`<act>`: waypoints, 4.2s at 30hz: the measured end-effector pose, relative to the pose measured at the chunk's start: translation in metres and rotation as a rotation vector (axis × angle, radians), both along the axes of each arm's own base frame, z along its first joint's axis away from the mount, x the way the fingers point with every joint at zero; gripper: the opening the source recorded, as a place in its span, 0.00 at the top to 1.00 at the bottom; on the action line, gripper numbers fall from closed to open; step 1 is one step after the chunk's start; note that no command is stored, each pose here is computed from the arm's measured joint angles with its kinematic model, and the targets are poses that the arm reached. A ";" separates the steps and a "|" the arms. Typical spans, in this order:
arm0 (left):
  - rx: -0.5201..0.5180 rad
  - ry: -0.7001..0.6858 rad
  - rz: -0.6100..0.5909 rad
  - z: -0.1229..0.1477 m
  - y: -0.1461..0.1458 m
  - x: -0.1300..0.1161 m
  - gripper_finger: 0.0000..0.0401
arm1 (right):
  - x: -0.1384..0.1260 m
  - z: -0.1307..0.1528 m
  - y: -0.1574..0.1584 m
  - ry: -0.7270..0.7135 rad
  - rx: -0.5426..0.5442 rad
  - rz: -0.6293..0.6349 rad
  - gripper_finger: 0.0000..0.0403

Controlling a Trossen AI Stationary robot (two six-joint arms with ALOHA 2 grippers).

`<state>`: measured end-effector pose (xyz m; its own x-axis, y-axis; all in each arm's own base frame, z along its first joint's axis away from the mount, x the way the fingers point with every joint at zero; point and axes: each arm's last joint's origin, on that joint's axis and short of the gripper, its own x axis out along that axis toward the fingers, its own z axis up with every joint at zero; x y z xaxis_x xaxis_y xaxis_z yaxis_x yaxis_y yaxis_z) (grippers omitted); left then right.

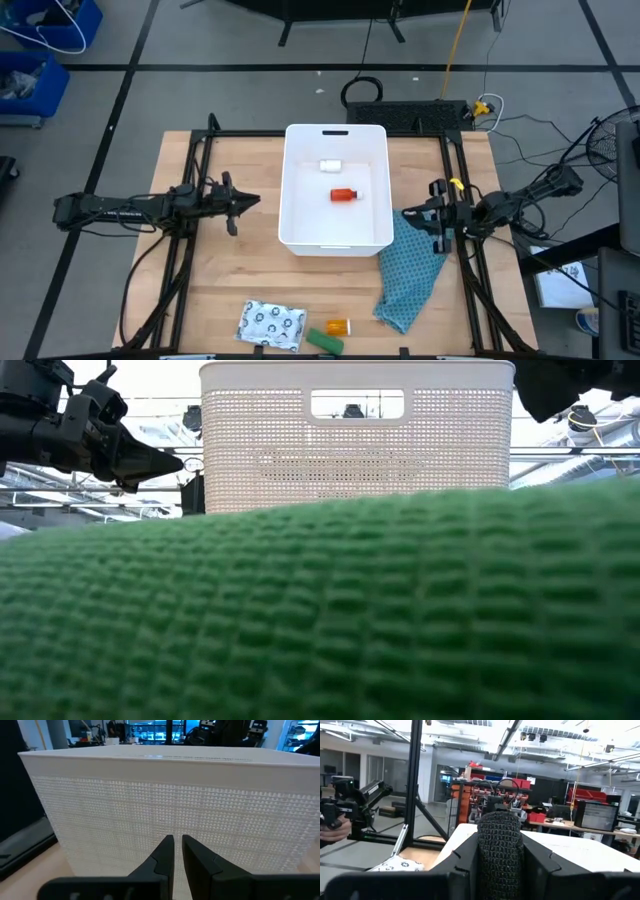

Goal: Pick & place medical supplies in basket/bin
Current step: Put the black bandage into the white bin, then put the green bandage into the white bin

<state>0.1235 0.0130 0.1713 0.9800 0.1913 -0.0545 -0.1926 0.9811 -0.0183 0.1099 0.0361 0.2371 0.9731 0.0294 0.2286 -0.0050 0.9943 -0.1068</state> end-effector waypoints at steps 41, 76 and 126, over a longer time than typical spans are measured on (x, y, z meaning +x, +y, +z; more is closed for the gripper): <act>0.052 0.011 0.074 0.000 0.002 0.000 0.90 | 0.195 0.102 -0.133 0.702 -0.025 -0.151 0.79; 0.096 0.021 0.070 0.000 0.002 0.000 0.90 | 0.281 -0.044 -0.132 1.073 -0.337 0.165 0.79; 0.069 0.040 0.064 -0.003 0.002 -0.001 0.90 | 0.290 -0.051 -0.118 1.111 -0.313 -0.012 0.33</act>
<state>0.1228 0.0149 0.1687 0.9630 0.2581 -0.0780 -0.2541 0.9655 0.0578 0.4003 -0.0815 0.1865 0.6336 -0.0770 -0.7698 -0.2411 0.9258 -0.2911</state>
